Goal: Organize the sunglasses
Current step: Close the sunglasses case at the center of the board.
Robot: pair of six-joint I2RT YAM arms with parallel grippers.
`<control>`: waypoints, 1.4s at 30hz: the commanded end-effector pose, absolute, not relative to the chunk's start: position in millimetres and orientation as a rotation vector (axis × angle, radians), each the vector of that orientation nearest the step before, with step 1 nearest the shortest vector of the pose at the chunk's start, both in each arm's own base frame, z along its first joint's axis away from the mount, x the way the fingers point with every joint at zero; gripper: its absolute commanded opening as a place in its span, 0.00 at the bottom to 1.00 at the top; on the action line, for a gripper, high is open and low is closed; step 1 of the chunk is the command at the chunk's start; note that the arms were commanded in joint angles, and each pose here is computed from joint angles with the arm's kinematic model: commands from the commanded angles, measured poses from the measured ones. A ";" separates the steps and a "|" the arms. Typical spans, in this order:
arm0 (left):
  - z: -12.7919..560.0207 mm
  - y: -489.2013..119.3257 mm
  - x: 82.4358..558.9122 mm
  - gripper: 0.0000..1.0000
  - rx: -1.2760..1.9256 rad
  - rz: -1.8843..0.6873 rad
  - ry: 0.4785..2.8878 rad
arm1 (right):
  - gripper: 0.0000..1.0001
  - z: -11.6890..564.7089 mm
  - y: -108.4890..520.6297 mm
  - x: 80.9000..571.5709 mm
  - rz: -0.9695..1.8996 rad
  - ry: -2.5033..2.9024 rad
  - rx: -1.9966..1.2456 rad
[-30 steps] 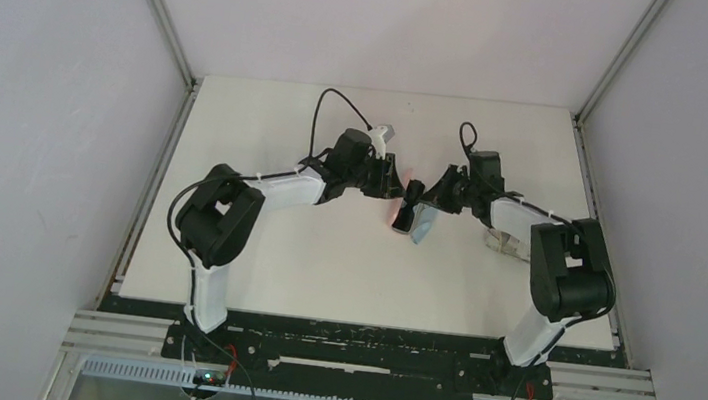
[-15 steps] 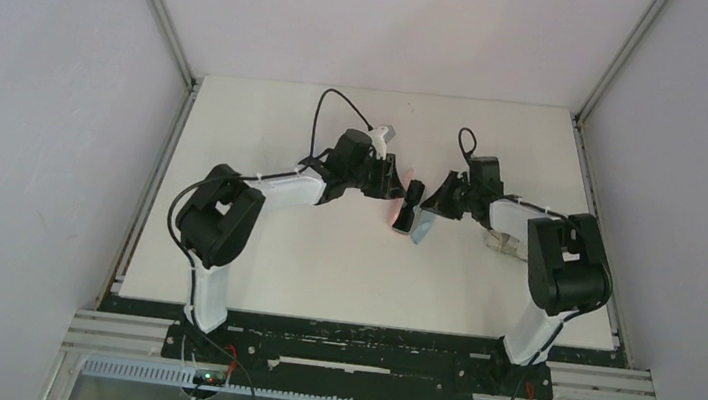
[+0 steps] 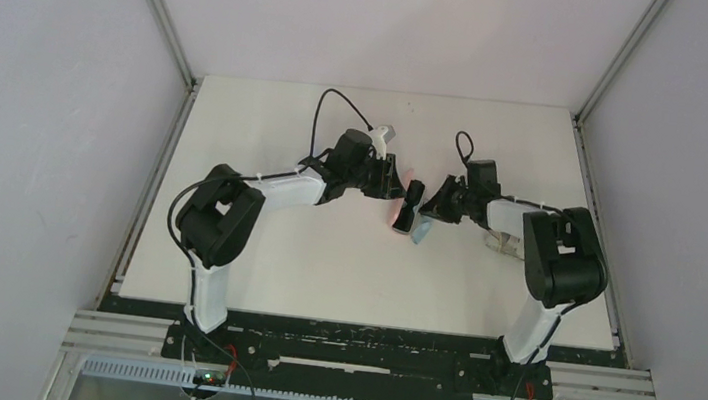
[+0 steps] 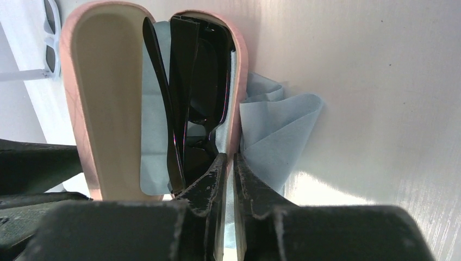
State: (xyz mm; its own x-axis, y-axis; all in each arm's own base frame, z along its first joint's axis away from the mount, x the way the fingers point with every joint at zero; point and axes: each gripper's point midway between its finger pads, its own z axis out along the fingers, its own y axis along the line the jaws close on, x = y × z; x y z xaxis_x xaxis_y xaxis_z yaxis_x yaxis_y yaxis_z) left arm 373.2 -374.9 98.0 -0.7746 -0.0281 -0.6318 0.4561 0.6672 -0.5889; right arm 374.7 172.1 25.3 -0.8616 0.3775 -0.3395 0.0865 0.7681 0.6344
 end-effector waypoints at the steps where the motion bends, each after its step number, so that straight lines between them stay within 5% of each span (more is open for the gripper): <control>1: 133.2 -390.2 383.7 0.38 0.363 -1.072 2.163 | 0.07 36.9 177.0 393.1 0.909 2.441 0.319; 42: 118.3 -363.5 389.3 0.31 0.333 -0.952 2.212 | 0.00 43.9 216.1 402.6 1.174 2.344 0.229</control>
State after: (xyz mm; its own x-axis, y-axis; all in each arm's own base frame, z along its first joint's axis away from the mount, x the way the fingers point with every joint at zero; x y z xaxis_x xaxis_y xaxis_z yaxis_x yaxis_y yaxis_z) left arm 390.5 -356.1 92.5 -0.7632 -0.0591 -0.6435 0.4108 0.7243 -0.5538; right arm 384.5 203.0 21.0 -0.8824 0.3639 -0.2984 0.0199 0.6624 0.7489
